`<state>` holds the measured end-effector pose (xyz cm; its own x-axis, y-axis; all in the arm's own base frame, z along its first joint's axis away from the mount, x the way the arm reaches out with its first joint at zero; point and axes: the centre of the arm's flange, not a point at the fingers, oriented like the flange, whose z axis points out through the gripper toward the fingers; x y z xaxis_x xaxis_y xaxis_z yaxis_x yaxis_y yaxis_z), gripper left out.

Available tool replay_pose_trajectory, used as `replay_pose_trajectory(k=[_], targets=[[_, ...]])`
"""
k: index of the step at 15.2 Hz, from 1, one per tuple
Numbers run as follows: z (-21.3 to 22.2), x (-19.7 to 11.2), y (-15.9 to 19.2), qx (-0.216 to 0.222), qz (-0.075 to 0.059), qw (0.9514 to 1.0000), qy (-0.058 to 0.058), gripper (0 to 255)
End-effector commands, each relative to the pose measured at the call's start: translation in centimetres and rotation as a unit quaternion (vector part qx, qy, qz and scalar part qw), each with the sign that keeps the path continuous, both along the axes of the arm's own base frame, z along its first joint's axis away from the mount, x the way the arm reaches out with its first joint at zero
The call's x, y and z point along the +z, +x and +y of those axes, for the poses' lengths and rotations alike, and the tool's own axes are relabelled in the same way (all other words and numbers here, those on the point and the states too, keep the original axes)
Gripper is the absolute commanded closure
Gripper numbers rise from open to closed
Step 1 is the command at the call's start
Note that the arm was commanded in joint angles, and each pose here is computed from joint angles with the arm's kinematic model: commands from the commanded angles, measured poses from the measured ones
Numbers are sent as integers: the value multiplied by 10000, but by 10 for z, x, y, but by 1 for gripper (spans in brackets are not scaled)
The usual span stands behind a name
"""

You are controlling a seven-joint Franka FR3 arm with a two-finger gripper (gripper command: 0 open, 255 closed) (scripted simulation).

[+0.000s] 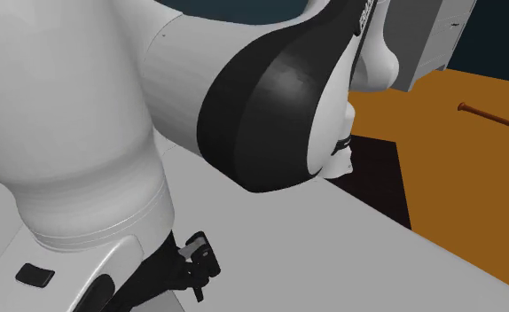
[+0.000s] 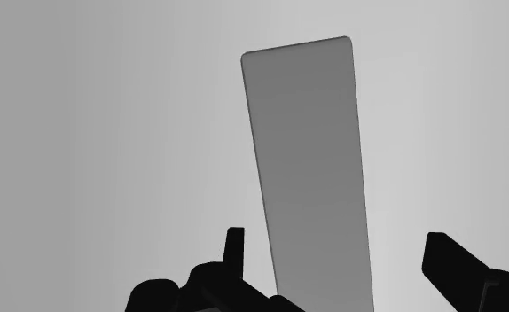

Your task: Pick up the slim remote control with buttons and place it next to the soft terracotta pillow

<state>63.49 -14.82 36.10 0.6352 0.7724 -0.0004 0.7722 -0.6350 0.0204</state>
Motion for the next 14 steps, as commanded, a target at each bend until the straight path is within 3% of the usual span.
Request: replay_pose_trajectory(k=[1, 6, 13, 14], targets=[[0, -11, 3, 37, -4, 10000, 7, 0], [0, -35, 4, 36, -4, 10000, 7, 0], [0, -35, 4, 37, -3, 10000, 7, 0], [0, -35, 4, 37, -3, 10000, 7, 255]])
